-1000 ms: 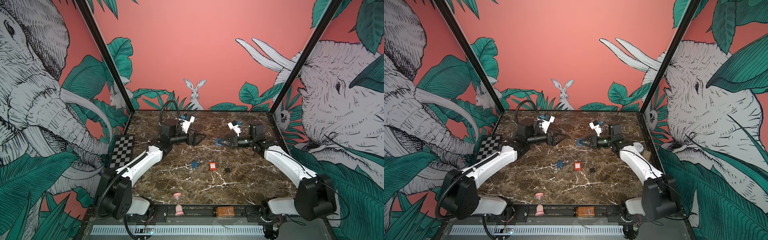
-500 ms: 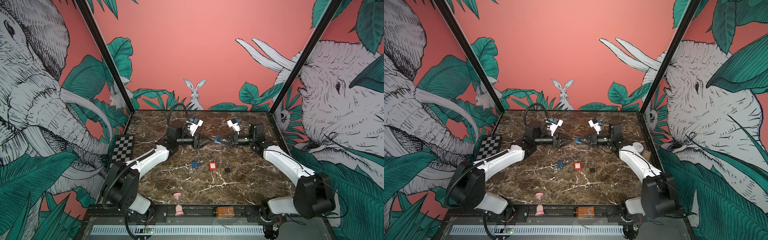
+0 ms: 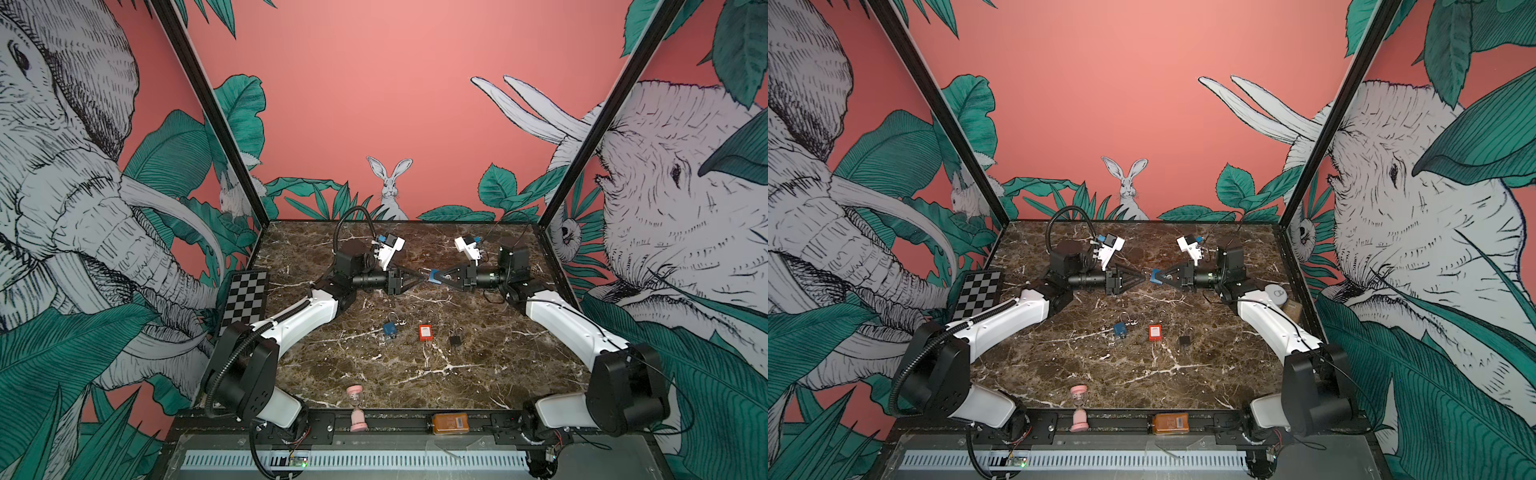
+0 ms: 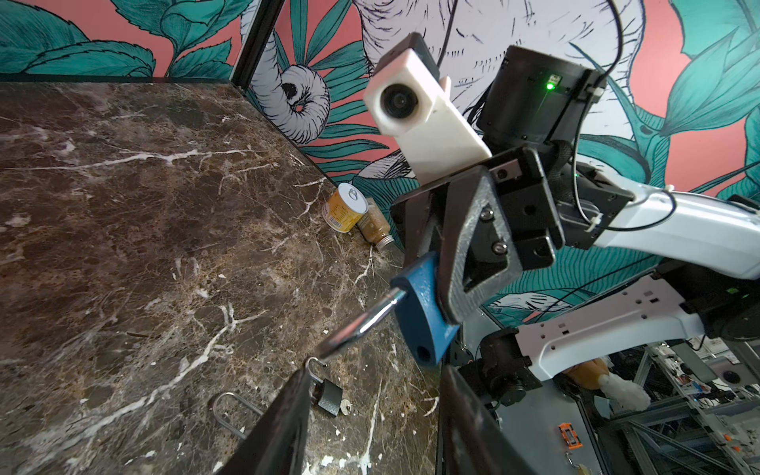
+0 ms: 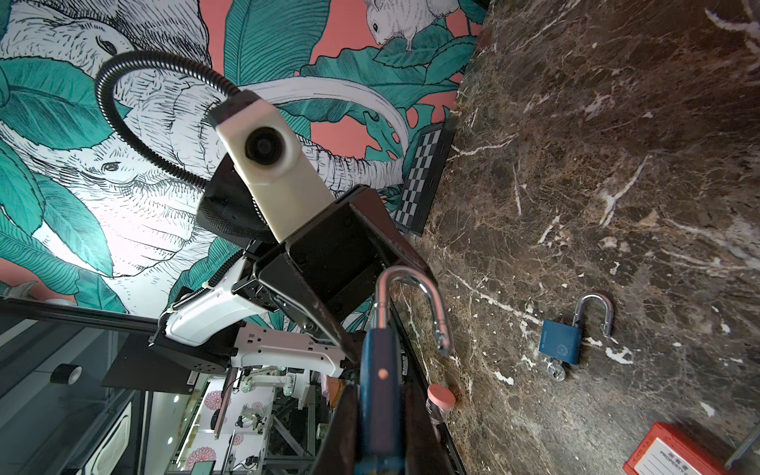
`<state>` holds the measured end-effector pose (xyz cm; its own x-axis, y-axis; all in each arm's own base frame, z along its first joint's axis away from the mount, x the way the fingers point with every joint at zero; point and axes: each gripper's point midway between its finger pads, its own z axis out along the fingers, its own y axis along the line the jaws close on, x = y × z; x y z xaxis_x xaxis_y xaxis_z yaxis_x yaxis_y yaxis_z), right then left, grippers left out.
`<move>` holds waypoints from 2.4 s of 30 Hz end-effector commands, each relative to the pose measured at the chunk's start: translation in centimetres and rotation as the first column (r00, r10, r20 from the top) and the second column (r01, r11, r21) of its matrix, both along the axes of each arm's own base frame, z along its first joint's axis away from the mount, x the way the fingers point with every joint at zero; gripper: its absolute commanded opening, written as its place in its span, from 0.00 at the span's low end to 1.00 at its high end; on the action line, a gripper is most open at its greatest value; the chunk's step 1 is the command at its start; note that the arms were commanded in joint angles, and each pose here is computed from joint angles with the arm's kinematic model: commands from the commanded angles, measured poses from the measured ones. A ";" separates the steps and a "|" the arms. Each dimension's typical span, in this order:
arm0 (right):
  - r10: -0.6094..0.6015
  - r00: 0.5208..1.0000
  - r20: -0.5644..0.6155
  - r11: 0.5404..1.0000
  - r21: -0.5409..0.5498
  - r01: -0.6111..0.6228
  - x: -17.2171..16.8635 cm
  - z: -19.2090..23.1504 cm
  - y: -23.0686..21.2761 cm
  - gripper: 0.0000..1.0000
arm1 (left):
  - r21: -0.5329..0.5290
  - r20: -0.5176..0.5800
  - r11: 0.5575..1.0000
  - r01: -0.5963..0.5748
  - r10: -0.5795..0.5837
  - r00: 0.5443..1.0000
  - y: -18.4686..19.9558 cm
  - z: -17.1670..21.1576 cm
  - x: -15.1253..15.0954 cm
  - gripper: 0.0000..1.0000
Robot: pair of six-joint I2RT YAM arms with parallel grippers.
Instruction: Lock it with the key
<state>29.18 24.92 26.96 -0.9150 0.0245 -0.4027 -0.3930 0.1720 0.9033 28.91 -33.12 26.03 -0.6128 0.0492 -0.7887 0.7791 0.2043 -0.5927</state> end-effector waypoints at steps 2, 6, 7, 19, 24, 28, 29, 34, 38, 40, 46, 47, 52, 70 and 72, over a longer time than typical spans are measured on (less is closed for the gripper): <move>0.022 0.998 0.059 0.999 0.024 -0.024 -0.5 1.2 0.4 0.00 | -0.015 0.022 1.000 -0.017 0.017 1.000 -0.5 0.8 0.5 0.55; 0.027 0.998 0.058 0.999 0.020 -0.028 -0.8 1.0 0.7 0.00 | -0.031 0.009 0.999 -0.019 0.019 1.000 -0.8 1.0 0.7 0.57; 0.028 0.998 0.052 0.999 0.019 -0.029 -0.8 0.8 0.8 0.00 | -0.041 0.008 0.999 -0.015 0.015 1.000 -0.9 1.1 0.7 0.57; -0.026 0.996 0.084 1.000 -0.007 0.026 0.2 0.5 0.9 0.00 | -0.117 -0.020 0.993 0.031 -0.034 0.999 -1.4 2.1 -0.1 0.43; -0.067 0.990 0.127 0.997 -0.016 0.070 0.8 1.3 0.5 0.00 | -0.108 -0.035 0.994 0.032 -0.036 0.999 -1.2 1.4 -0.6 0.41; -0.072 0.988 0.134 0.997 -0.015 0.075 0.9 1.5 0.5 0.00 | -0.104 -0.045 0.994 0.026 -0.031 0.999 -1.0 1.2 -0.7 0.39; -0.071 0.988 0.136 0.997 -0.014 0.074 0.9 1.6 0.5 0.00 | -0.104 -0.045 0.994 0.029 -0.034 0.998 -1.1 1.1 -0.8 0.39; -0.068 0.989 0.134 0.997 -0.032 0.073 0.8 1.4 0.5 0.00 | -0.112 -0.046 0.993 0.033 -0.039 0.998 -1.1 1.5 -0.9 0.39; -0.072 0.987 0.145 0.996 -0.050 0.080 0.5 1.4 0.3 0.00 | -0.122 -0.041 0.991 0.047 -0.052 0.998 -1.2 2.0 -1.4 0.39; -0.074 0.986 0.148 0.995 -0.055 0.083 0.3 1.3 0.2 0.00 | -0.125 -0.037 0.991 0.052 -0.057 0.998 -1.2 2.3 -1.6 0.39; -0.065 0.986 0.154 0.996 -0.056 0.075 -0.2 1.1 0.2 0.00 | -0.120 -0.047 0.991 0.054 -0.060 0.997 -1.4 2.0 -1.9 0.40; -0.060 0.986 0.153 0.996 -0.057 0.070 -0.3 1.0 0.3 0.00 | -0.121 -0.050 0.991 0.055 -0.061 0.997 -1.4 2.0 -2.0 0.40; -0.054 0.985 0.163 0.995 -0.073 0.067 -0.5 0.7 0.1 0.00 | -0.120 -0.054 0.992 0.046 -0.052 0.997 -1.4 2.1 -2.1 0.39; -0.043 0.980 0.193 0.996 -0.067 0.057 -0.6 1.5 0.2 0.00 | -0.109 -0.051 0.993 0.052 -0.058 0.997 -1.3 2.1 -2.8 0.34; -0.045 0.980 0.194 0.996 -0.069 0.059 -0.7 1.5 0.1 0.00 | -0.113 -0.053 0.992 0.054 -0.060 0.997 -1.4 2.2 -2.8 0.33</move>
<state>28.44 25.09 26.20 -0.8652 0.0199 -0.5011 -0.4777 0.2716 0.8355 27.76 -34.51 26.08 -0.6968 -0.0024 -0.7173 0.7089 0.1500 -0.6892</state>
